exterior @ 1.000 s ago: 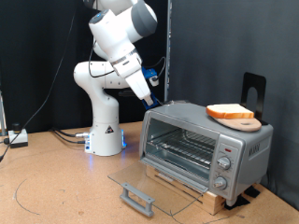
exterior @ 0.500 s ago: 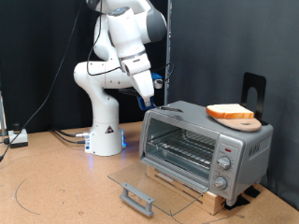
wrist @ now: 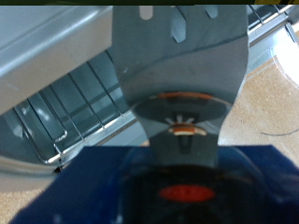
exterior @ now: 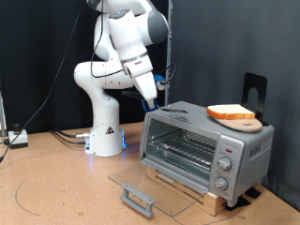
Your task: Make a piece of toast with the oven
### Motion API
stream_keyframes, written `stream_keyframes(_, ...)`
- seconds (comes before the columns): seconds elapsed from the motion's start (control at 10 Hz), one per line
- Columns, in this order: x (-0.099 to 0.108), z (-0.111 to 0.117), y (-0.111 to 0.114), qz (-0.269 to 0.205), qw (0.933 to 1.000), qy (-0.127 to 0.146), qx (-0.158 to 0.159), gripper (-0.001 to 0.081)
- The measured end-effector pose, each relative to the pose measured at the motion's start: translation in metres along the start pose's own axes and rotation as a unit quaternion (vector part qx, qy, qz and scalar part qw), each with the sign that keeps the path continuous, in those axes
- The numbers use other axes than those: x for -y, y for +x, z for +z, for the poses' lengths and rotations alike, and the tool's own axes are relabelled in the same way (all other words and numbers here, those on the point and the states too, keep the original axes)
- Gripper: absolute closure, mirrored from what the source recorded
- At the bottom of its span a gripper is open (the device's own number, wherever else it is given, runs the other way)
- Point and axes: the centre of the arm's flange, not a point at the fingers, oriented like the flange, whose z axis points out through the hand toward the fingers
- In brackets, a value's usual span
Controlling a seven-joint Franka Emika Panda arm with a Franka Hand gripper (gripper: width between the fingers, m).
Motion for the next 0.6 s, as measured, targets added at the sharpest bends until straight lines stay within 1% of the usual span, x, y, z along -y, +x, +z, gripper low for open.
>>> stream_keyframes(0.3,0.016,0.016,0.014,0.006,1.0000,0.001,0.001,0.0411)
stream_keyframes(0.5,0.030,0.023,0.026,0.010,0.9999,0.009,-0.003,0.0411)
stream_keyframes(0.6,0.035,0.023,0.032,0.011,0.9998,0.014,-0.007,0.0411)
